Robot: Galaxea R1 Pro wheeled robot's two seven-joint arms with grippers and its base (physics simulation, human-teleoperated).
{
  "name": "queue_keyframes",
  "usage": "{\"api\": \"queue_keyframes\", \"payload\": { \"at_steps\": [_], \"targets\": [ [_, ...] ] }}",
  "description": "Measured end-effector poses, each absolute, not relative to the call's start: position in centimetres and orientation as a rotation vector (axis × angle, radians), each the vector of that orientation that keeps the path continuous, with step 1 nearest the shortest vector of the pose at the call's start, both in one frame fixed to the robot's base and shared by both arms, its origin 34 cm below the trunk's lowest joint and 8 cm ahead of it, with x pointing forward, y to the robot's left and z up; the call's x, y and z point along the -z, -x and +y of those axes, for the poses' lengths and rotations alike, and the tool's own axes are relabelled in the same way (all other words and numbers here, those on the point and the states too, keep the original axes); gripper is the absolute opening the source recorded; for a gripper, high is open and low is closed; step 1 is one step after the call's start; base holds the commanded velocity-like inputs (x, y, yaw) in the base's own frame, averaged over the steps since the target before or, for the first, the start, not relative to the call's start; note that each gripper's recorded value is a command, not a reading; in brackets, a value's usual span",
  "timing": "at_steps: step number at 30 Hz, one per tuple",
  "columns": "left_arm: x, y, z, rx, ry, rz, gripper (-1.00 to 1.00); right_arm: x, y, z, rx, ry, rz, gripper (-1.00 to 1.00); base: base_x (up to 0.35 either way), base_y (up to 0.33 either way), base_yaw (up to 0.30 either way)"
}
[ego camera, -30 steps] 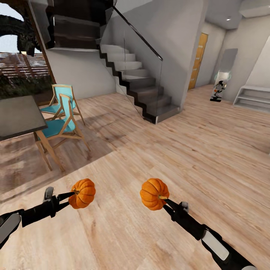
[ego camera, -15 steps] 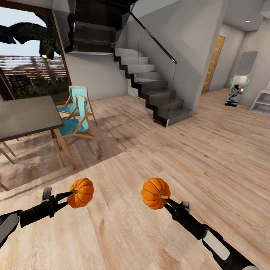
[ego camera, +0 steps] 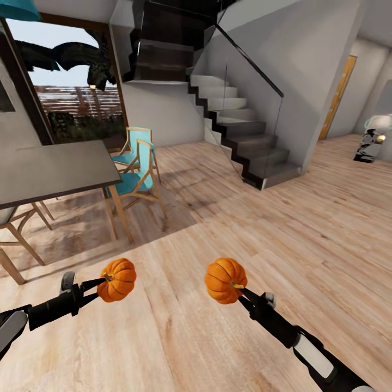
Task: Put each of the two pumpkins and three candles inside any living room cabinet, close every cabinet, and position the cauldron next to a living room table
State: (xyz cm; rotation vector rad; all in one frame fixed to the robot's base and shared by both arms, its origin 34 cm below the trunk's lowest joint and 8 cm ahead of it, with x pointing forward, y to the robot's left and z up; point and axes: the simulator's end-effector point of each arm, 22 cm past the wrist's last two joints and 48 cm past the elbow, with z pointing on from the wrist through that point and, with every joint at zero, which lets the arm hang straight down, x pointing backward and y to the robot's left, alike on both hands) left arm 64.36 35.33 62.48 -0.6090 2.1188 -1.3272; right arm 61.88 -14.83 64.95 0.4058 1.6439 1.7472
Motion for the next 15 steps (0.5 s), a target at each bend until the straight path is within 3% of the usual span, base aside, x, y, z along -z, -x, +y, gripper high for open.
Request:
{"api": "queue_keyframes", "payload": {
  "at_steps": [4, 15],
  "targets": [
    [-62.21, -64.17, 35.61, 1.321, 0.622, 2.122, -1.0, -65.23, -61.9, -15.05, -1.746, -0.401, 1.638, -1.0, 0.0, 0.175, 0.158],
    [-61.9, -64.01, 35.82, 1.318, 0.636, 2.126, -1.0, -65.22, -61.92, -15.14, -1.743, -0.402, 1.64, -1.0, 0.0, 0.284, 0.012]
  ]
}}
